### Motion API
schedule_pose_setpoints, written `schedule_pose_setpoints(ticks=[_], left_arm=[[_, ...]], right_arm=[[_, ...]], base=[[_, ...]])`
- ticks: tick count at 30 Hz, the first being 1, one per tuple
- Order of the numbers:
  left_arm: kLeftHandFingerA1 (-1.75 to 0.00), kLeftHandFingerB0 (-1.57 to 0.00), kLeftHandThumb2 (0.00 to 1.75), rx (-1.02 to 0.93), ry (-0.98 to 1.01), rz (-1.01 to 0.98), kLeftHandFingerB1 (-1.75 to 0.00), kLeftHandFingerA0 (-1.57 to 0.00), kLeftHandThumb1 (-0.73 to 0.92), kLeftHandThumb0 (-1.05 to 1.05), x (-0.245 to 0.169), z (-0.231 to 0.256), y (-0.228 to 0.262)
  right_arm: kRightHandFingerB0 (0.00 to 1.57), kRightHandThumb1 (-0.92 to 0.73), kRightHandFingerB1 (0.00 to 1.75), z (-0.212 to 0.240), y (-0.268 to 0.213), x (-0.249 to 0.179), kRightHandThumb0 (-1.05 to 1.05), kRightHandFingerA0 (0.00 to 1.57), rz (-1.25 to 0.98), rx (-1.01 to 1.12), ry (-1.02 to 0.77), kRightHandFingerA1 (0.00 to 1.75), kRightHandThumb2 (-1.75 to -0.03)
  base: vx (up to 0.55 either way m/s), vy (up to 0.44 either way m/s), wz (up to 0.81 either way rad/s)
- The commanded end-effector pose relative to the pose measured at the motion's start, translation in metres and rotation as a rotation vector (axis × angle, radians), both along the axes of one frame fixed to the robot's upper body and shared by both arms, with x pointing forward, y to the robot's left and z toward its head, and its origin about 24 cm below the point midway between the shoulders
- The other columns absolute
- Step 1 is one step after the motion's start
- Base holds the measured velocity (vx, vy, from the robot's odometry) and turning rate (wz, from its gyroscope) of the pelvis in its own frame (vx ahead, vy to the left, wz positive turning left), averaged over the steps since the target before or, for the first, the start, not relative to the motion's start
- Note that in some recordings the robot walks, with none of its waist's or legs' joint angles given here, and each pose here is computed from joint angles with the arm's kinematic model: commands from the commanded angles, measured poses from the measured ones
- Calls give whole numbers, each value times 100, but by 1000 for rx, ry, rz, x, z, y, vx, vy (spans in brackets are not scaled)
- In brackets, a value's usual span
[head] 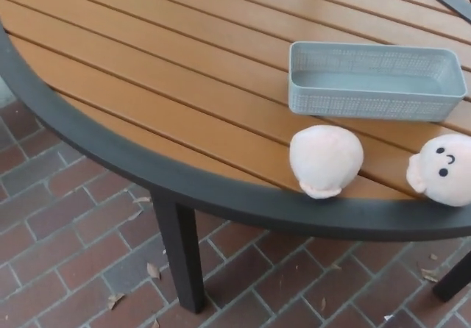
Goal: The robot walks towards a desk kept outside and uses its right hand to pick up two emotional support dumplings one after the other and puts it in a container kept in front of it on the desk
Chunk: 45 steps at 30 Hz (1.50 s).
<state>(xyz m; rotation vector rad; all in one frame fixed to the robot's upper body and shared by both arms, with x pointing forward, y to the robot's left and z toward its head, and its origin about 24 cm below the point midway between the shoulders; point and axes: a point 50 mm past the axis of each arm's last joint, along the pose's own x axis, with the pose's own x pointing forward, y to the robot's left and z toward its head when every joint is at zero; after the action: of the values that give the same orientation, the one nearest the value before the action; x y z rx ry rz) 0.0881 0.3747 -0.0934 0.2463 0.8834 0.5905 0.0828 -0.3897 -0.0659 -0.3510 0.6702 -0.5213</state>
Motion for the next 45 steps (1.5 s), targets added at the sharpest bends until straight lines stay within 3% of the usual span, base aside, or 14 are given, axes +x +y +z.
schedule_pose_setpoints(ticks=[1,9,17,41,44,45], left_arm=[[-119,-125,83,13,-9,3,-117,-126,-16,-18,-4,1,2],[-120,-124,84,15,-11,27,-117,-126,-15,-17,-7,1,3],[-121,-127,82,12,-25,42,-118,-128,-18,-18,-5,3,4],[-121,-131,81,37,-31,17,-119,-130,-18,-19,0,10,12],[-121,-132,79,34,-41,15,-119,-130,-20,-19,0,10,12],[-120,-131,80,43,-36,14,-119,-128,-18,-19,-1,11,13]], right_arm=[[50,-76,37,4,-8,-7,-8,77,-27,-4,8,44,-62],[52,-73,38,7,-11,-1,-8,81,-62,-24,-2,45,-62],[53,-72,38,7,-15,-2,-15,81,-136,-8,-22,45,-62],[58,-70,39,8,-6,18,-8,85,-95,-22,-73,46,-61],[53,-69,38,20,-16,24,-9,83,-189,-75,-148,46,-60],[40,-68,34,27,-20,28,-12,72,-227,-90,-203,43,-60]], base=[[19,-137,-49],[35,-157,-3],[72,155,-1],[16,-7,4],[-13,-51,10],[-21,-89,12]])
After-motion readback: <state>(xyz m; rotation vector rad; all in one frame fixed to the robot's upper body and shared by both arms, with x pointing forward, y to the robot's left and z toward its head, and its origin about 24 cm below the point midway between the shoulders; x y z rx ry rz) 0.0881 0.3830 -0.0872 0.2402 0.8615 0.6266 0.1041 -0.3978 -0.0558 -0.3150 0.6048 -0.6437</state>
